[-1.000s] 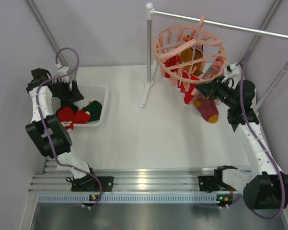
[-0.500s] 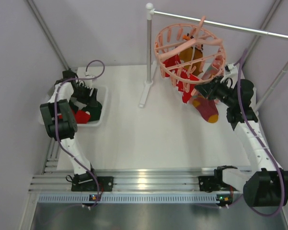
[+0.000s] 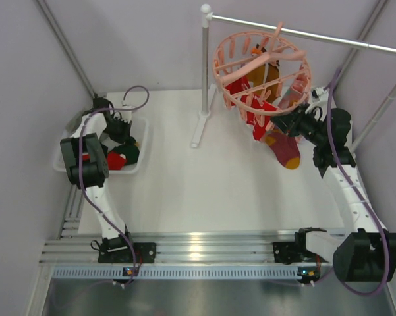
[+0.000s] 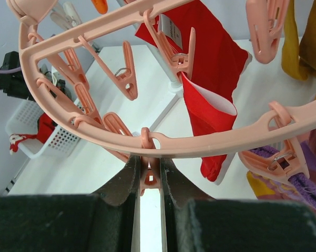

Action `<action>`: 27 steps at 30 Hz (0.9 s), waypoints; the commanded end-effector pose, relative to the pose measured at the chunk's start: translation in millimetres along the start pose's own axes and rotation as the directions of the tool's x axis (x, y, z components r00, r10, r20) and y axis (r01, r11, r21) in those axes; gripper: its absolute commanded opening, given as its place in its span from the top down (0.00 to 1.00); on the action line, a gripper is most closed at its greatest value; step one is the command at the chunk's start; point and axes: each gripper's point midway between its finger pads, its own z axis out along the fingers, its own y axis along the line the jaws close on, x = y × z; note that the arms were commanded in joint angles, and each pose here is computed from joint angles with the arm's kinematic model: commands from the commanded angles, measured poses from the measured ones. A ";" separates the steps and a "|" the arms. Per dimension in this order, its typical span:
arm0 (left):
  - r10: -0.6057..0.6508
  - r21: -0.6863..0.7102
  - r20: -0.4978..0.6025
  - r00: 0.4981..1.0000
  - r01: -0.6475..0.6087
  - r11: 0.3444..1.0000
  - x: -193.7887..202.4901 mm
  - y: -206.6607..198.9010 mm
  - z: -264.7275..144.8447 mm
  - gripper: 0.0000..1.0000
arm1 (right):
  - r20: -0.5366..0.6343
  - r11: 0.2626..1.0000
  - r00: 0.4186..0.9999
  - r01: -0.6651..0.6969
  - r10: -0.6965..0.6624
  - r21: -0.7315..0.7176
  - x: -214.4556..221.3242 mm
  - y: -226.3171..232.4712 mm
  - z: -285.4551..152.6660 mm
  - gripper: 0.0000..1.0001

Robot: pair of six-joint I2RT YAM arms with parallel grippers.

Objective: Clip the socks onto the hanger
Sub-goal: Adjust the sock in the bin.

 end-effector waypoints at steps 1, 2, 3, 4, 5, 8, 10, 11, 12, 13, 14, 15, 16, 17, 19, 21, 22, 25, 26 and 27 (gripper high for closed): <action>0.028 -0.040 0.085 0.996 -0.025 0.999 -33.6 5.6 -30.4 1.00 | 0.010 0.999 0.999 0.040 -0.039 -0.007 -11.7 1.8 -0.8 1.00; 0.029 -0.051 0.122 0.992 -0.023 0.998 -47.0 5.5 -45.2 1.00 | 0.010 0.999 0.999 0.040 -0.040 -0.004 -12.5 1.5 -1.4 1.00; 0.026 -0.058 0.141 0.990 -0.018 0.998 -52.3 6.7 -53.4 1.00 | 0.011 0.999 0.999 0.042 -0.042 -0.004 -13.1 1.7 -1.5 1.00; 0.027 -0.070 0.167 0.986 -0.015 0.997 -59.8 7.6 -62.2 1.00 | 0.009 0.999 0.999 0.042 -0.042 -0.006 -12.9 2.1 -1.3 1.00; 0.027 -0.084 0.203 0.979 -0.010 0.996 -69.0 7.4 -76.3 1.00 | 0.010 0.999 0.999 0.041 -0.041 -0.007 -13.2 2.2 -1.2 1.00; 0.034 -0.099 0.257 0.966 -0.009 0.995 -82.6 4.9 -99.3 1.00 | 0.009 0.999 0.999 0.033 -0.033 -0.010 -12.9 2.5 -0.6 1.00; 0.032 -0.095 0.266 0.964 -0.007 0.995 -85.0 2.1 -106.9 1.00 | 0.009 0.999 0.999 0.036 -0.036 -0.013 -13.0 3.0 -0.6 1.00; 0.033 -0.091 0.275 0.961 -0.008 0.996 -86.6 -0.3 -111.3 1.00 | 0.011 0.999 0.999 0.035 -0.035 -0.012 -13.4 3.2 -0.9 1.00; 0.031 -0.087 0.286 0.958 -0.006 0.996 -88.6 -1.3 -114.6 1.00 | 0.010 0.999 0.999 0.037 -0.037 -0.013 -13.3 3.4 -0.9 1.00; 0.033 -0.089 0.295 0.955 -0.007 0.996 -90.8 -1.9 -118.4 1.00 | 0.012 0.999 0.999 0.038 -0.037 -0.012 -14.1 3.7 -1.3 1.00; 0.028 -0.093 0.309 0.951 0.001 0.996 -93.7 -2.9 -123.5 1.00 | 0.013 0.999 0.999 0.040 -0.040 -0.014 -14.6 4.1 -1.3 1.00; 0.029 -0.094 0.320 0.947 0.001 0.996 -96.4 -3.6 -126.2 1.00 | 0.012 0.999 0.999 0.039 -0.039 -0.014 -14.7 4.2 -1.4 1.00; 0.030 -0.093 0.320 0.947 0.000 0.996 -96.4 -4.1 -126.5 1.00 | 0.012 0.999 0.999 0.042 -0.041 -0.016 -15.2 4.7 -1.5 1.00; 0.023 -0.091 0.314 0.949 0.006 0.996 -94.6 -3.5 -125.7 1.00 | 0.011 0.999 0.999 0.041 -0.041 -0.015 -14.9 4.3 -1.2 1.00; 0.031 -0.095 0.294 0.955 -0.003 0.995 -91.3 -1.8 -122.9 1.00 | 0.009 0.999 0.999 0.041 -0.041 -0.016 -14.7 4.0 -0.6 1.00; 0.012 -0.080 0.260 0.965 0.010 0.997 -81.5 -2.5 -114.7 1.00 | 0.009 0.999 0.999 0.038 -0.038 -0.018 -14.8 4.3 -0.4 1.00; -0.006 -0.077 0.246 0.969 0.026 0.997 -76.3 -2.1 -109.9 1.00 | 0.011 0.999 0.999 0.037 -0.037 -0.019 -15.1 4.4 -0.2 1.00; -0.048 -0.066 0.229 0.972 0.065 0.996 -67.8 1.0 -95.5 0.96 | 0.003 0.999 1.000 0.030 -0.030 -0.017 -12.9 2.8 1.2 1.00; -0.054 -0.069 0.229 0.972 0.071 0.995 -67.5 2.0 -91.7 0.94 | 0.002 0.999 1.000 0.029 -0.029 -0.018 -12.5 2.6 1.5 1.00; -0.055 -0.090 0.239 0.969 0.078 0.993 -69.4 8.5 -89.4 0.91 | 0.002 0.999 1.000 0.031 -0.031 -0.018 -12.4 2.3 1.8 1.00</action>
